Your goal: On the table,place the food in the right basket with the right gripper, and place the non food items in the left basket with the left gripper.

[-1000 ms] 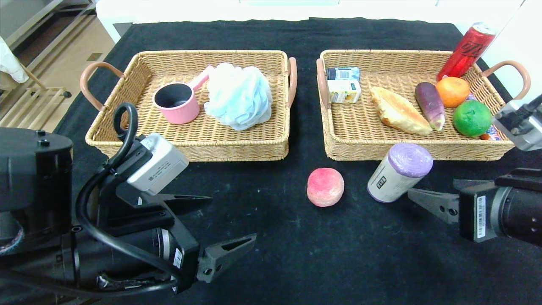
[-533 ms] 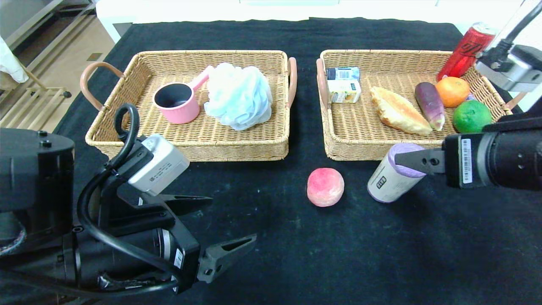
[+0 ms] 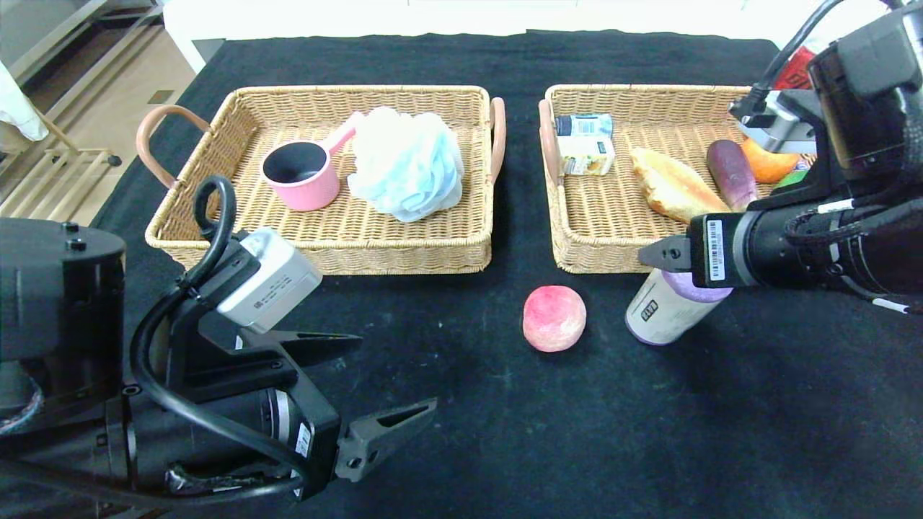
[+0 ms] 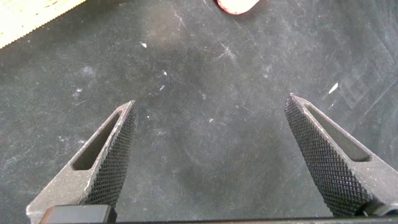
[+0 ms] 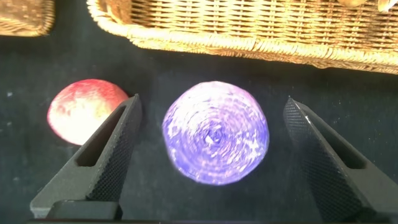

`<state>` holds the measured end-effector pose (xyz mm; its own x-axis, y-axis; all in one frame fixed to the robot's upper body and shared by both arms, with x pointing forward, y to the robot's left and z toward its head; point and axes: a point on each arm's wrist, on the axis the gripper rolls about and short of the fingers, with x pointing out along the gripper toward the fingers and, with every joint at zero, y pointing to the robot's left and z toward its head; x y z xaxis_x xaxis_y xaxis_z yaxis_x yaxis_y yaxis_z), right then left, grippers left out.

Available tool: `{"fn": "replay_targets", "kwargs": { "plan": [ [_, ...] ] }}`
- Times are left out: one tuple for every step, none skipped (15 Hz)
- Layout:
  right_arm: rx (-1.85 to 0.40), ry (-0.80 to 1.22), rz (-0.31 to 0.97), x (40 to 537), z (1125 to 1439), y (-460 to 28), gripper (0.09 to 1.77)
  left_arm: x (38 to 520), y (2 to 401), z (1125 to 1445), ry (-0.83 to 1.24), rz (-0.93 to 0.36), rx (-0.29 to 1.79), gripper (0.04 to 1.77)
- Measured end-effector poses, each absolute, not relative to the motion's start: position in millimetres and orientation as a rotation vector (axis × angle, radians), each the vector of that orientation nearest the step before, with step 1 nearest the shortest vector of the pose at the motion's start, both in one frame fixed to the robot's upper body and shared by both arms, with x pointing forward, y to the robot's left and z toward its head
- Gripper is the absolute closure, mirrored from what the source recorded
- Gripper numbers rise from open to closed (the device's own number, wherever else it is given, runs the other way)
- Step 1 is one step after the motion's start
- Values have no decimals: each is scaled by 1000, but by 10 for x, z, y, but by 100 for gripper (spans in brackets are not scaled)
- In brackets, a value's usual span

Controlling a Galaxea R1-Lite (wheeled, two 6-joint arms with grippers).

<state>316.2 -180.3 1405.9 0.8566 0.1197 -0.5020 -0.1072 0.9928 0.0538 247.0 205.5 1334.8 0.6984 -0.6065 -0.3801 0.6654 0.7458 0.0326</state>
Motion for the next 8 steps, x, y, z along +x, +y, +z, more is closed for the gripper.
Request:
{"fn": "replay_targets", "kwargs": {
  "plan": [
    [21, 534, 116, 3178, 14039, -1797, 19, 2472, 2054, 13345, 362, -712, 173, 9],
    [19, 541, 114, 3195, 14014, -1786, 18, 2472, 2054, 13343, 363, -712, 173, 9],
    [21, 551, 107, 3225, 13980, -1774, 18, 2472, 2054, 13343, 363, -713, 173, 9],
    [34, 562, 95, 3261, 13945, -1765, 17, 2473, 2053, 13341, 363, -713, 174, 9],
    [43, 572, 83, 3297, 13910, -1758, 17, 2472, 2054, 13342, 363, -712, 173, 9],
    [43, 583, 73, 3335, 13874, -1756, 17, 2472, 2054, 13342, 362, -713, 173, 9],
    [41, 590, 65, 3364, 13847, -1757, 16, 2472, 2054, 13342, 362, -712, 173, 9],
    [38, 595, 60, 3384, 13829, -1754, 32, 2472, 2054, 13342, 363, -713, 173, 9]
  ]
}}
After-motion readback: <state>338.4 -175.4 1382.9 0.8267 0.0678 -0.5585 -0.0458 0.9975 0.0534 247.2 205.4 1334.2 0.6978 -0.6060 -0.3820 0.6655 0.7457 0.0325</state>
